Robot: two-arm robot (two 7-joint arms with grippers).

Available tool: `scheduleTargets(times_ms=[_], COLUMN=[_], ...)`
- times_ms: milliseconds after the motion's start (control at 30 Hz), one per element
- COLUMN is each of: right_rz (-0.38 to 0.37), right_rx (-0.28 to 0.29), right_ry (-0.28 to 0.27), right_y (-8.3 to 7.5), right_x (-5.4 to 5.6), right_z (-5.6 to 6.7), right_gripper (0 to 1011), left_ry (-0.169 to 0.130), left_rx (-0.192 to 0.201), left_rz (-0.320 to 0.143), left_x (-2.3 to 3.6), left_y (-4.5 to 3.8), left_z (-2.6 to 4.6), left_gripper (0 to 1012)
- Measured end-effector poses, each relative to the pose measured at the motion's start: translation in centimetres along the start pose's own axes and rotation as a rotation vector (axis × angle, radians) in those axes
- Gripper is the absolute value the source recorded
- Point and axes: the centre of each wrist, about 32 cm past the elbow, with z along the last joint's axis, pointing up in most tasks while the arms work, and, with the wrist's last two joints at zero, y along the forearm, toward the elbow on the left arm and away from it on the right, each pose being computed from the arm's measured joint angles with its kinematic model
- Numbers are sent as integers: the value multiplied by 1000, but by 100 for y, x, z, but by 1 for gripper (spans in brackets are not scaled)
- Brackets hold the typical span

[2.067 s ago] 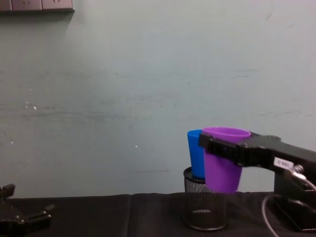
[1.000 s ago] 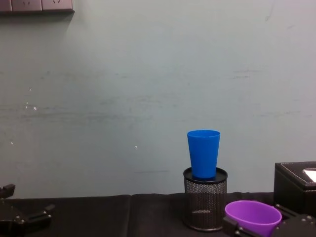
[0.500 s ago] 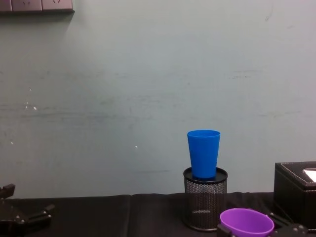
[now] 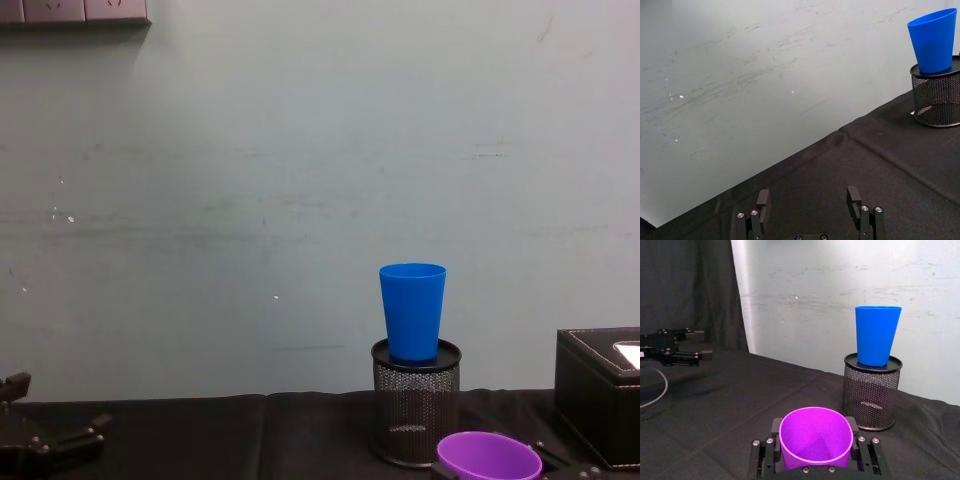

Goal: Pick up one cup with a gripper and tap it against the other cup.

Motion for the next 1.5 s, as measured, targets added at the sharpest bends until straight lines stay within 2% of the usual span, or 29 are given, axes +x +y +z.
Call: scheduleTargets(times_ms=[700,1033,1400,1500], right_rz=[-6,-4,-4,2], right_rx=[-3,-3,-2,22], right_ry=[7,8,8,-12], right_y=[23,21,21,11], right_x=[2,-1,0,-2], right_z=[-40,-39,-37,-26], right_gripper=[754,998,1003,1003], left_ry=[0,0,0,0], left_rx=[0,0,0,0], left_rz=[0,0,0,0], left_x=[0,0,0,0], left_y=[0,0,0,0], left_z=[0,0,0,0], left_gripper=[1000,1000,1000,1000])
